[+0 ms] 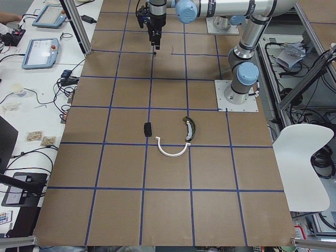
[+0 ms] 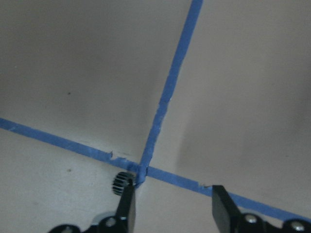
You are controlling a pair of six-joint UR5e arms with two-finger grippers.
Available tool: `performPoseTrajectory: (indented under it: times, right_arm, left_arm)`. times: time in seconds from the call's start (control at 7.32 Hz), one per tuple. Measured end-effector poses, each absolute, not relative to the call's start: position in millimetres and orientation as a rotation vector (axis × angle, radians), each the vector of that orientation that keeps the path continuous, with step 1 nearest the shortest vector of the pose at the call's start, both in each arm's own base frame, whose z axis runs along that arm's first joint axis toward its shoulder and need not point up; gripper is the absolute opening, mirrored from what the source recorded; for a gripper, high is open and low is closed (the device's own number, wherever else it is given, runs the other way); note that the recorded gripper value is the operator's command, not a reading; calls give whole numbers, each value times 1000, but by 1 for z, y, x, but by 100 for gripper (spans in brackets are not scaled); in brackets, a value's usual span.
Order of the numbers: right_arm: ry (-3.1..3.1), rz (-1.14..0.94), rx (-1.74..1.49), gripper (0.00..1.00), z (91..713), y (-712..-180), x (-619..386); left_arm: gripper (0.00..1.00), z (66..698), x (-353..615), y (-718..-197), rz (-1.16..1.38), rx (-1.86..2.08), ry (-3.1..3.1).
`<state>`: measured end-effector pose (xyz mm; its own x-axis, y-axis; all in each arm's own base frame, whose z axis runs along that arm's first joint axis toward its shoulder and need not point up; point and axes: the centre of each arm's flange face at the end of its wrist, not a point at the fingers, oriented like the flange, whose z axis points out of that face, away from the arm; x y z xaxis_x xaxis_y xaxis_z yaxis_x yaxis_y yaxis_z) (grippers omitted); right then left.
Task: Place bearing gear from tray to pile
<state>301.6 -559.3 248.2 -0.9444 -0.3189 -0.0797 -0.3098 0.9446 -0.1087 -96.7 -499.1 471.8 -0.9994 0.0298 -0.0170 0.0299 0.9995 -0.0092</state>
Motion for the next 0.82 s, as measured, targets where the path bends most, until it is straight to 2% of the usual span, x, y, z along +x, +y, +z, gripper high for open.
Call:
performPoseTrajectory:
  times: [0.41, 0.82]
  right_arm:
    - [2983, -45, -756, 83, 316, -592, 128]
    - [2942, 33, -1155, 82, 338, -582, -108]
  left_arm:
    - [100, 441, -111, -520, 26, 39, 3132]
    - [100, 376, -210, -550, -34, 95, 3152]
